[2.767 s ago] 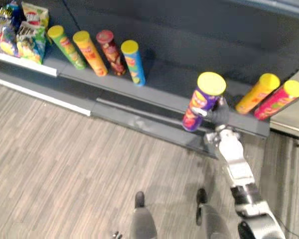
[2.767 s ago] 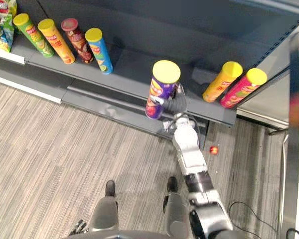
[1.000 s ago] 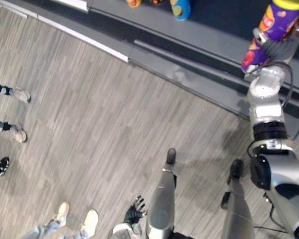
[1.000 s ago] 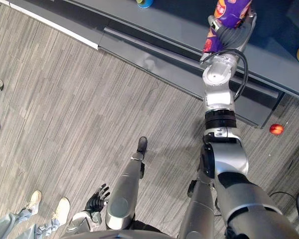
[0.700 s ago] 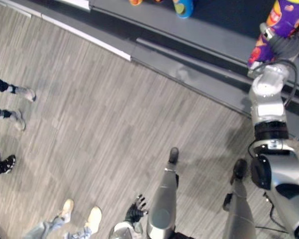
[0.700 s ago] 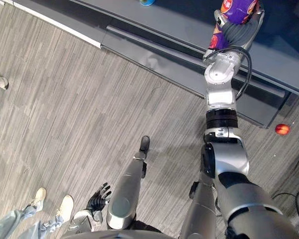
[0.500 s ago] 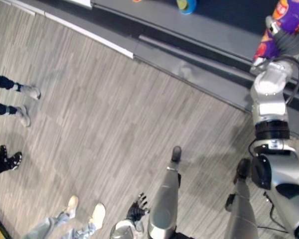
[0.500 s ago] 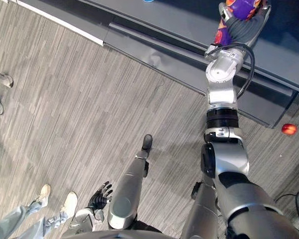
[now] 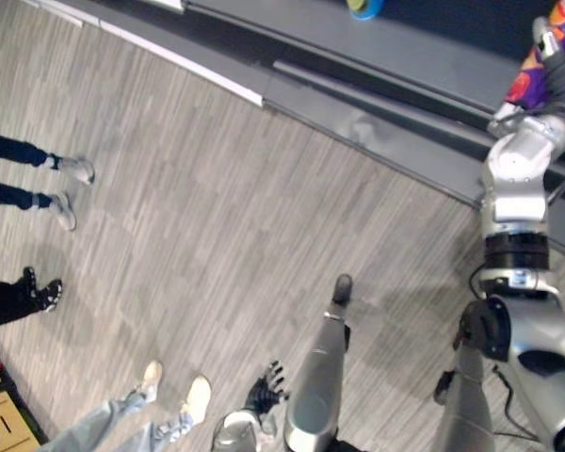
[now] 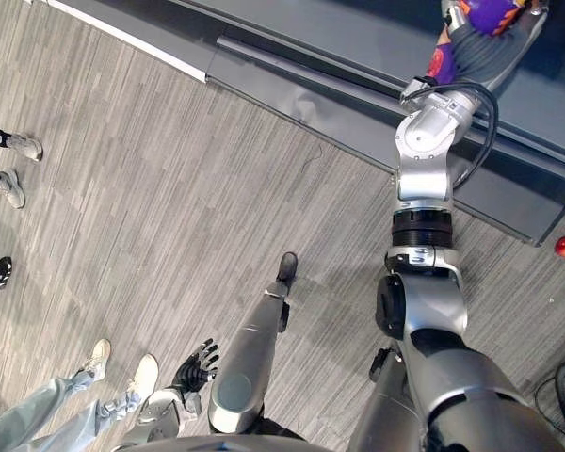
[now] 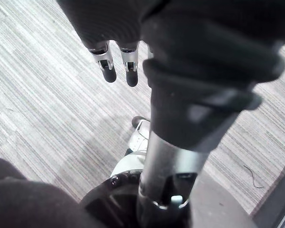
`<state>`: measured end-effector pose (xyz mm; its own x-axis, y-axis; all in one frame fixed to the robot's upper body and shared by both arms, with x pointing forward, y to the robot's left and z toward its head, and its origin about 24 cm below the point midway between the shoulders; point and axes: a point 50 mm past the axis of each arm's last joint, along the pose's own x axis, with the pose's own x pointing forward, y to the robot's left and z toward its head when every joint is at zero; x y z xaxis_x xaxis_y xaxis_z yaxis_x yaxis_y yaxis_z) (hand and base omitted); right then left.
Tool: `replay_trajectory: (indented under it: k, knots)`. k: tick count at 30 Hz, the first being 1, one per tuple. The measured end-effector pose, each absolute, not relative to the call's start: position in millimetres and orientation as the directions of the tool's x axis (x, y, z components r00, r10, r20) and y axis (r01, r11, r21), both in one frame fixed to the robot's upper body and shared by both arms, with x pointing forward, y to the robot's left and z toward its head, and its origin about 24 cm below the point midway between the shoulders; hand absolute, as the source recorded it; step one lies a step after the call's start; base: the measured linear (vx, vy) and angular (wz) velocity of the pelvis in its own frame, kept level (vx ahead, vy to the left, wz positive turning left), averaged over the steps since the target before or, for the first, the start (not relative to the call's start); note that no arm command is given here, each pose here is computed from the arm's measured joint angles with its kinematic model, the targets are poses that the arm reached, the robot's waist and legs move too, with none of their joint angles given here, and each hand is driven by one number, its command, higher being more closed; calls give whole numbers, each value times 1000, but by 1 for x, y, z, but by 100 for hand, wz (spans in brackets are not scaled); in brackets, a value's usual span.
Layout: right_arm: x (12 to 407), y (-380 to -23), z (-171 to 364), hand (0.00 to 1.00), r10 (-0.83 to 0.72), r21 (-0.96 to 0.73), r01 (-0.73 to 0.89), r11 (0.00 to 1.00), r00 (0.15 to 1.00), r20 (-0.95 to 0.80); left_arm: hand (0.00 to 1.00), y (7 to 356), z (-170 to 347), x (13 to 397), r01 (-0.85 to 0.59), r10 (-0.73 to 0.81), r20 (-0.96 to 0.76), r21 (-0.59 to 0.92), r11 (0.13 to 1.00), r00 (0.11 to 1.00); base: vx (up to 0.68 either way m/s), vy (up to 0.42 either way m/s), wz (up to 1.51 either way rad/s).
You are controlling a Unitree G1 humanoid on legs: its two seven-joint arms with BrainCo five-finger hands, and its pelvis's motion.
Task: Put the gum and the chips on the shelf.
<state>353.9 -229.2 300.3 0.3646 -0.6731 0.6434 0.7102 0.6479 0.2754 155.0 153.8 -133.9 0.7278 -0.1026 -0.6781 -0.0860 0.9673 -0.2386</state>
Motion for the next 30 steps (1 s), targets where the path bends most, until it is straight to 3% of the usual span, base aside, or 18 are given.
replay_trajectory:
  k: [13, 30]
  knots:
    - [334, -241, 292, 100, -818, 467, 731, 497, 214, 534, 0, 154, -134, 155, -86, -100, -678, -236, 968, 728, 0, 2, 0]
    - [325, -234, 310, 100, -805, 491, 716, 497, 170, 568, 0, 156, -134, 155, -86, -98, -678, -232, 969, 729, -1, 0, -1]
